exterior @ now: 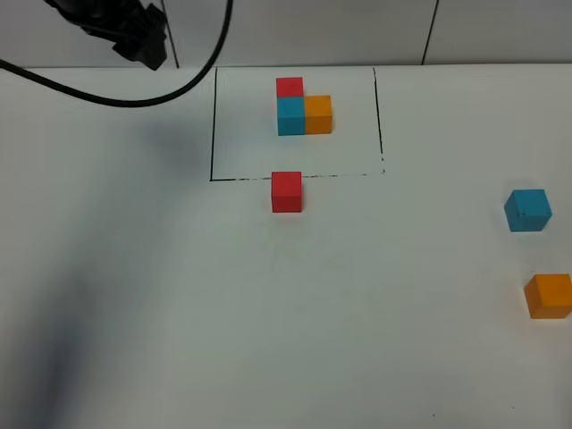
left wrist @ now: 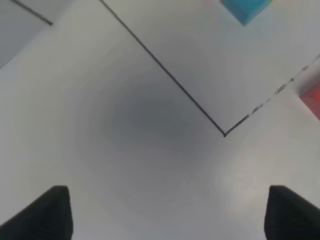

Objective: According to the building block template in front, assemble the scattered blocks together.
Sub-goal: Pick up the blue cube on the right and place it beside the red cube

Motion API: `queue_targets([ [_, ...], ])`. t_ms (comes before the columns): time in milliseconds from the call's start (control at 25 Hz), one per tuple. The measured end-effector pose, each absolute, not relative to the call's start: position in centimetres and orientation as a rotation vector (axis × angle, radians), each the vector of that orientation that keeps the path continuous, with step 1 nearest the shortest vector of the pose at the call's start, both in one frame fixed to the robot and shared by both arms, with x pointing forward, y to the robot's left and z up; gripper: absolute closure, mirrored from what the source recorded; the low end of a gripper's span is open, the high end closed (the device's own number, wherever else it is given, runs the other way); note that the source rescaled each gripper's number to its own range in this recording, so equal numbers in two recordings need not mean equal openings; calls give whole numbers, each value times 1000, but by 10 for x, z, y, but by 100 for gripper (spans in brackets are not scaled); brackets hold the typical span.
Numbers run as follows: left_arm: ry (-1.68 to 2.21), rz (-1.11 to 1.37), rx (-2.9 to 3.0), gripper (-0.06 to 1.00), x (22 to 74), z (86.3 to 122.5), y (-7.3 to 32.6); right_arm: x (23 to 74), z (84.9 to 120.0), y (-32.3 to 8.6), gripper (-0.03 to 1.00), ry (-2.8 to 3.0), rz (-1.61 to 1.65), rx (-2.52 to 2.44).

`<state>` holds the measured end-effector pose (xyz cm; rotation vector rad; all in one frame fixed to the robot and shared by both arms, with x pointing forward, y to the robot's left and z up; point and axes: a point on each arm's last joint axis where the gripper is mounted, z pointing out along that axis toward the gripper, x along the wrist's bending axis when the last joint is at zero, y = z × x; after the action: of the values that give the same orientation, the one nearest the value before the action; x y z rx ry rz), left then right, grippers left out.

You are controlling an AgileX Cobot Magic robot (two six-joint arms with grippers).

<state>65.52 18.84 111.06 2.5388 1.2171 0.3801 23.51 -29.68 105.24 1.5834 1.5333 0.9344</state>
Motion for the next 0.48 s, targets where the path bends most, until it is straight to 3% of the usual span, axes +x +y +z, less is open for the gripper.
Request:
queue_targets([
  [200, 1352, 399, 2554, 9, 617, 1120, 224, 235, 1052, -297, 32, 1533, 934, 1583],
  [480, 1546, 521, 2456, 9, 524, 1138, 263, 235, 1052, -297, 32, 1533, 934, 1583],
])
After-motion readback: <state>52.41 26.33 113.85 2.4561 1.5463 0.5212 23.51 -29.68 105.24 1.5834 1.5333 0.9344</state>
